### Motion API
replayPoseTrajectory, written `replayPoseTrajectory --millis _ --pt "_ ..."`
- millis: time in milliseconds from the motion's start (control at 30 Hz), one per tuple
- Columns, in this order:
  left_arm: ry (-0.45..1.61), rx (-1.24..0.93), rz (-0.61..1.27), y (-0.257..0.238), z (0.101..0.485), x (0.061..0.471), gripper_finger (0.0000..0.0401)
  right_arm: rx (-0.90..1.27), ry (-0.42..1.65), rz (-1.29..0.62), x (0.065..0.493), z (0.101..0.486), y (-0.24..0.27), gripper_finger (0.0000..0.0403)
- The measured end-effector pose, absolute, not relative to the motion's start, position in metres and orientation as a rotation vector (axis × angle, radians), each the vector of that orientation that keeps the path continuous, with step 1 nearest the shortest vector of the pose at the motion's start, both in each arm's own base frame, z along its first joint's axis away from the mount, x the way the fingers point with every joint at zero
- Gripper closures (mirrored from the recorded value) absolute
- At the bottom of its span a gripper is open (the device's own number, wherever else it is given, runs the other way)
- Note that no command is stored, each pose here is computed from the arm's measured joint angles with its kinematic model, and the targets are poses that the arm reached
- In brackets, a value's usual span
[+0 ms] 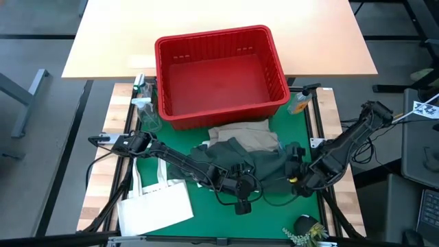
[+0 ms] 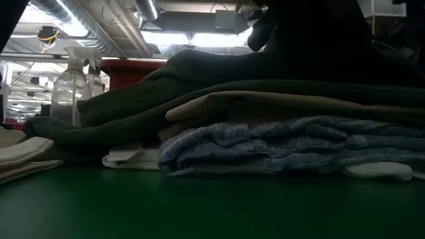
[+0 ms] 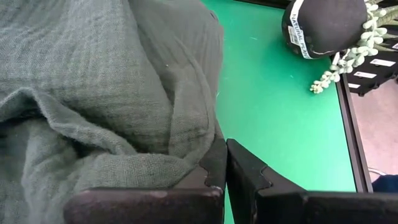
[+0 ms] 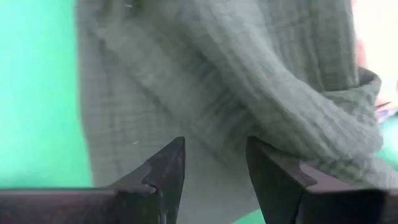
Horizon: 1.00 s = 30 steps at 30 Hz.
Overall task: Fold Laundry from Bin
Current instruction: Fold the green polo shirt
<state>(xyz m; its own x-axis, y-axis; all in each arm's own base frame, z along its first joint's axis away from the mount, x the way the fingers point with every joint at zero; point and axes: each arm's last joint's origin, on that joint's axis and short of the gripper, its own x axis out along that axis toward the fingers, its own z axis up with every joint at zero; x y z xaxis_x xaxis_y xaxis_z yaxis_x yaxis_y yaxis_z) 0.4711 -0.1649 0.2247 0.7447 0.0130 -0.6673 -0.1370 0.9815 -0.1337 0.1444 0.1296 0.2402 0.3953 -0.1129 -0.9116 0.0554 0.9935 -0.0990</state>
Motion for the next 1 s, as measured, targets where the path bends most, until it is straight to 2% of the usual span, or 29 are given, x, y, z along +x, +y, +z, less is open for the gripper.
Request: replayPoseTrajectory --millis 333,867,1000 --pt "0.727 -0.179 0.082 -0.165 0.225 0.471 0.0401 -0.104 1.182 -0.141 0.140 0.221 0.124 0.0233" --pt "0.726 -0.180 0.082 -0.165 0.225 0.471 0.0401 -0.105 1.133 -0.157 0.142 0.221 0.125 0.0233" --pt "0.726 -0.180 0.082 -0.165 0.225 0.471 0.0401 -0.094 1.120 -0.152 0.143 0.221 0.126 0.0253"
